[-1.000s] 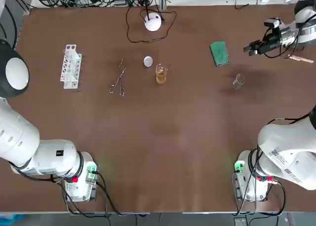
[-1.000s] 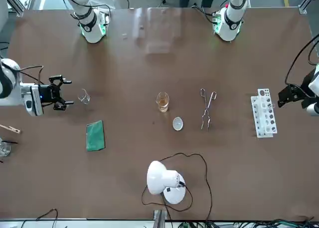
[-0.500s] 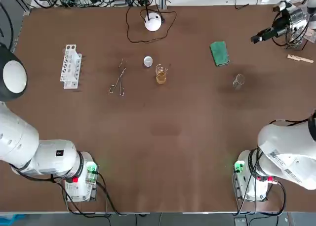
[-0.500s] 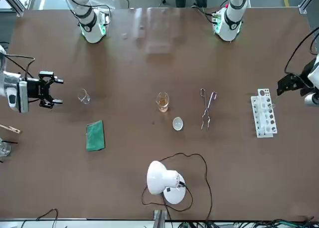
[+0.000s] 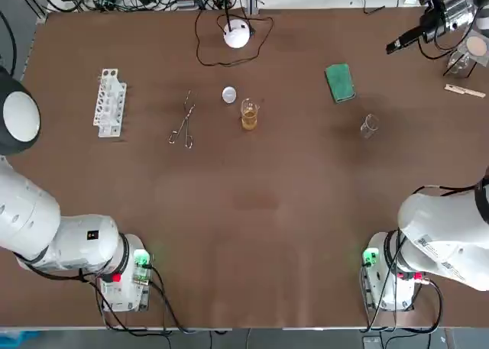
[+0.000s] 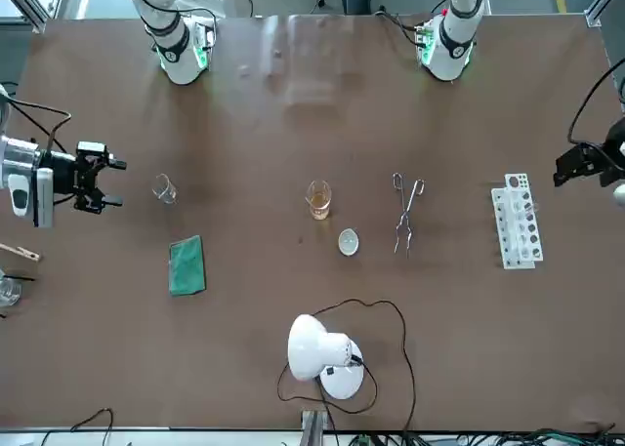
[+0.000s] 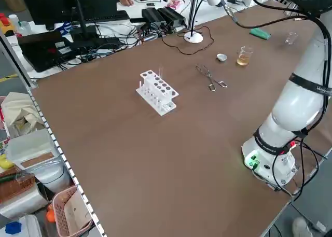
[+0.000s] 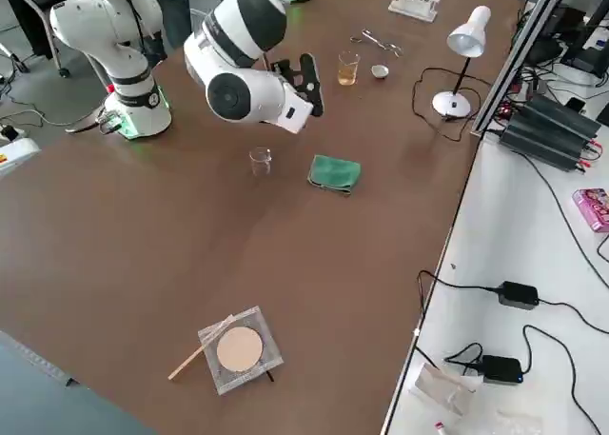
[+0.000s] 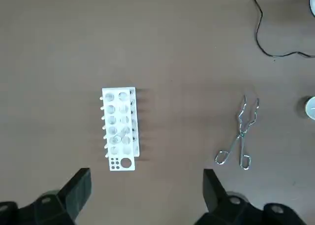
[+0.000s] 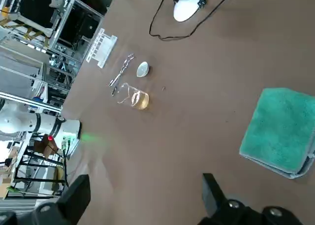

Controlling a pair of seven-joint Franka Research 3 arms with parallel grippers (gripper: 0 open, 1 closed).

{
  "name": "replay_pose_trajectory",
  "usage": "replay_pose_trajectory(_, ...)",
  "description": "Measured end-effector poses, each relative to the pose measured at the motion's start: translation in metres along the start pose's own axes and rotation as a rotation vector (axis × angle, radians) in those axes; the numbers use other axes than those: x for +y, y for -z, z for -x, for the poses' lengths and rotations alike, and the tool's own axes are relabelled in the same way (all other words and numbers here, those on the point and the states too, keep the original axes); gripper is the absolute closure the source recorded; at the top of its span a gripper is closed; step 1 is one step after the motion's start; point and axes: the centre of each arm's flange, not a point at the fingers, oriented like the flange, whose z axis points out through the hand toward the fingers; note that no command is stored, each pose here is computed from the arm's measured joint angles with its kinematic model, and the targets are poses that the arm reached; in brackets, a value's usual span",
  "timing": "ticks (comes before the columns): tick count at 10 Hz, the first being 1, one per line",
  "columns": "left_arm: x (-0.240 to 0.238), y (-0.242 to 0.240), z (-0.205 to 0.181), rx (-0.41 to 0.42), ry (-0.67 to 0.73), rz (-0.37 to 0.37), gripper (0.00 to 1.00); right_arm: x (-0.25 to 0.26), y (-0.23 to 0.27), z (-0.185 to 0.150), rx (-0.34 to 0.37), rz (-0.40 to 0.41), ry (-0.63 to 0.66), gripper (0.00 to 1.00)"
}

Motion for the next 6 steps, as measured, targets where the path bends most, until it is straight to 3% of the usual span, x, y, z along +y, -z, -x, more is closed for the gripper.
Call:
replay_pose_trajectory(3, -0.007, 0.011, 0.001, 0.023, 0.012, -0.002, 0.0, -0.03, -0.013, -0.028, -0.071, 0.051, -0.061, 0.0)
replay_pose_trajectory(6, -0.031, 0.011, 0.003, 0.022, 0.047, -0.002, 0.0, -0.05, -0.013, -0.044, -0.146, 0.182, -0.18, 0.0)
